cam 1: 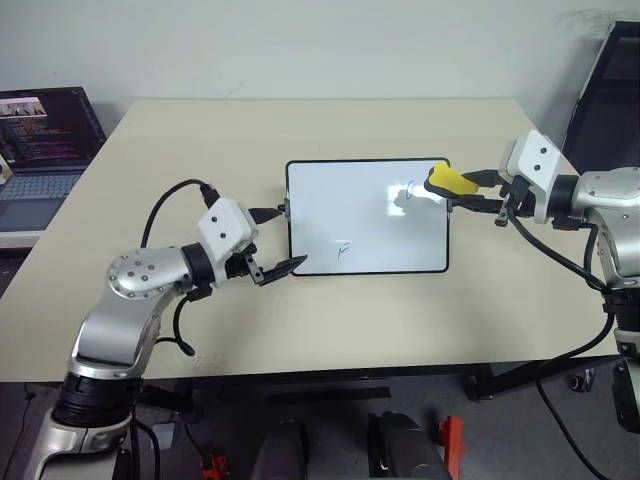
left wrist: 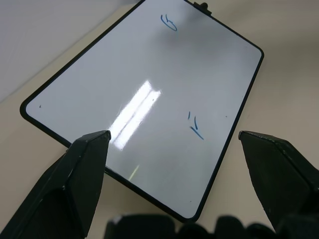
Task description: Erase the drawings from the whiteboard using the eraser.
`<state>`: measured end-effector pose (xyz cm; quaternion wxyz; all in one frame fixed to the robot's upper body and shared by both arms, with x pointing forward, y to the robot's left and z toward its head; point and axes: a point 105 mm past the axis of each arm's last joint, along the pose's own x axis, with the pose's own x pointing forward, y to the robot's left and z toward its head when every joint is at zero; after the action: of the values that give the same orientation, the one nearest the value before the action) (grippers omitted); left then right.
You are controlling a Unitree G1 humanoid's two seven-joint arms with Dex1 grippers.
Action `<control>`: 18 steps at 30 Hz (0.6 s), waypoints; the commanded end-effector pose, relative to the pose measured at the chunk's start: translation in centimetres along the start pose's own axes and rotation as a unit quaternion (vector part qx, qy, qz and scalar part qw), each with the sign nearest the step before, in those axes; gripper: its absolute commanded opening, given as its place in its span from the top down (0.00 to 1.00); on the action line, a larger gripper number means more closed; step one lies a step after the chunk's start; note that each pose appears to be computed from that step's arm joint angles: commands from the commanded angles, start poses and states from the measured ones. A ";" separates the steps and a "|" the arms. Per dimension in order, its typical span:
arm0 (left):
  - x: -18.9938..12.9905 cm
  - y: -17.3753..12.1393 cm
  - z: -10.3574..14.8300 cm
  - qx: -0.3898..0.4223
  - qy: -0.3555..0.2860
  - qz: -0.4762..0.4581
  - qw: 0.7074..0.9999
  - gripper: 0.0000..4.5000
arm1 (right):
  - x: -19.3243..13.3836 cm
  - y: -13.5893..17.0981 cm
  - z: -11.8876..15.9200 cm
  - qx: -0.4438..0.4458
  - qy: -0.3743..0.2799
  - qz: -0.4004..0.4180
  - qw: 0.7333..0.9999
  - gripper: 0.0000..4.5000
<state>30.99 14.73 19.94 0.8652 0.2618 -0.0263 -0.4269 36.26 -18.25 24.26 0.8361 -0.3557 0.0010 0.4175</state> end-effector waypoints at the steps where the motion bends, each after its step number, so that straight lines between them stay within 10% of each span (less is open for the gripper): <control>1: -1.0 0.7 2.3 0.022 -0.006 0.002 1.000 0.00 | -0.8 -0.8 1.4 -0.022 -0.016 -0.016 0.999 0.76; 18: -1.4 1.1 2.4 0.033 0.019 0.004 0.999 0.00 | 1.3 0.9 4.7 -0.040 -0.071 0.023 0.996 0.76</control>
<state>30.38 15.31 21.74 0.8614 0.2824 -0.0045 -0.4222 35.77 -15.64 25.05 0.8219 -0.3502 -0.0290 0.4483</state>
